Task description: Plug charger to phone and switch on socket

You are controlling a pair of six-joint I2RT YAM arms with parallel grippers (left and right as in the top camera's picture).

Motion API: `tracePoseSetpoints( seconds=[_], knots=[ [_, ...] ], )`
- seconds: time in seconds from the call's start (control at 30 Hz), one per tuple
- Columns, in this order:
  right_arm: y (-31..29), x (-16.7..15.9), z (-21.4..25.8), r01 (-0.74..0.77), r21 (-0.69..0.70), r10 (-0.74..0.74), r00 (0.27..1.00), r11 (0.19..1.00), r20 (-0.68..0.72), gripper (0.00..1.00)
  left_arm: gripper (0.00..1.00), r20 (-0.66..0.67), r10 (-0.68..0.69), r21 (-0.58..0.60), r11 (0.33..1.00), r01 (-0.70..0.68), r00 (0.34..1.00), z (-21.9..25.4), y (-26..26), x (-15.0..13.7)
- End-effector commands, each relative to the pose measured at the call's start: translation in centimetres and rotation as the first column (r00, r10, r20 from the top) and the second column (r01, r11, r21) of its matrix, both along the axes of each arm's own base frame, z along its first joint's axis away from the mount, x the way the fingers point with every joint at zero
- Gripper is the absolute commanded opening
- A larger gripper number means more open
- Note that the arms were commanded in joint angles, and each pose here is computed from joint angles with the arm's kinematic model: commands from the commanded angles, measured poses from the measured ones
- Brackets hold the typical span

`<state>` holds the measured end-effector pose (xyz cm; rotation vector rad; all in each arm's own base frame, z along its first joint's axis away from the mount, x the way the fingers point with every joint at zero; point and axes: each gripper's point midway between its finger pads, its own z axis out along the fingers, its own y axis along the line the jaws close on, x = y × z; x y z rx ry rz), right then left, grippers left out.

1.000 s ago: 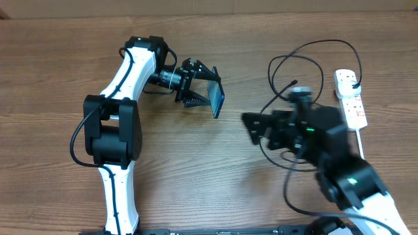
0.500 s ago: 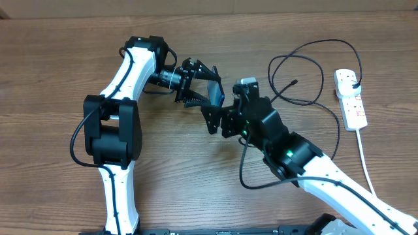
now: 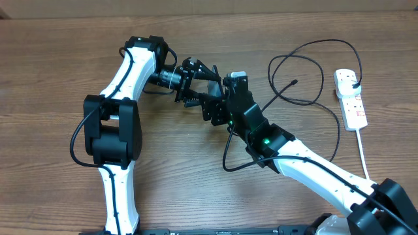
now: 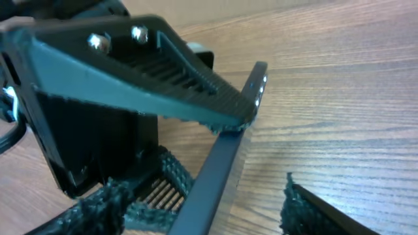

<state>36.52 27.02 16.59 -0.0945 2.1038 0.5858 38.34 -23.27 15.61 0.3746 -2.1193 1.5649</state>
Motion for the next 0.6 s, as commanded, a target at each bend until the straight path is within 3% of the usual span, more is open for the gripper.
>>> tracePoseSetpoints(
  seconds=[0.0,0.4,0.57],
  knots=[
    [0.08,0.80,1.75,0.025,0.024,-0.026,0.999,0.999,0.048,0.73,0.64,0.038,-0.002,-0.055,0.998,0.004,0.999,1.27,-0.60,0.36],
    [0.11,0.81,1.79,0.025,0.026,-0.026,0.998,0.999,0.048,0.40,0.65,0.048,-0.006,-0.038,0.999,0.008,0.999,0.94,-0.54,0.39],
    [0.40,0.54,1.57,0.004,0.028,-0.005,0.999,1.000,0.035,0.32,0.65,0.048,-0.006,-0.038,0.999,0.008,0.999,0.94,-0.54,0.39]
  ],
)
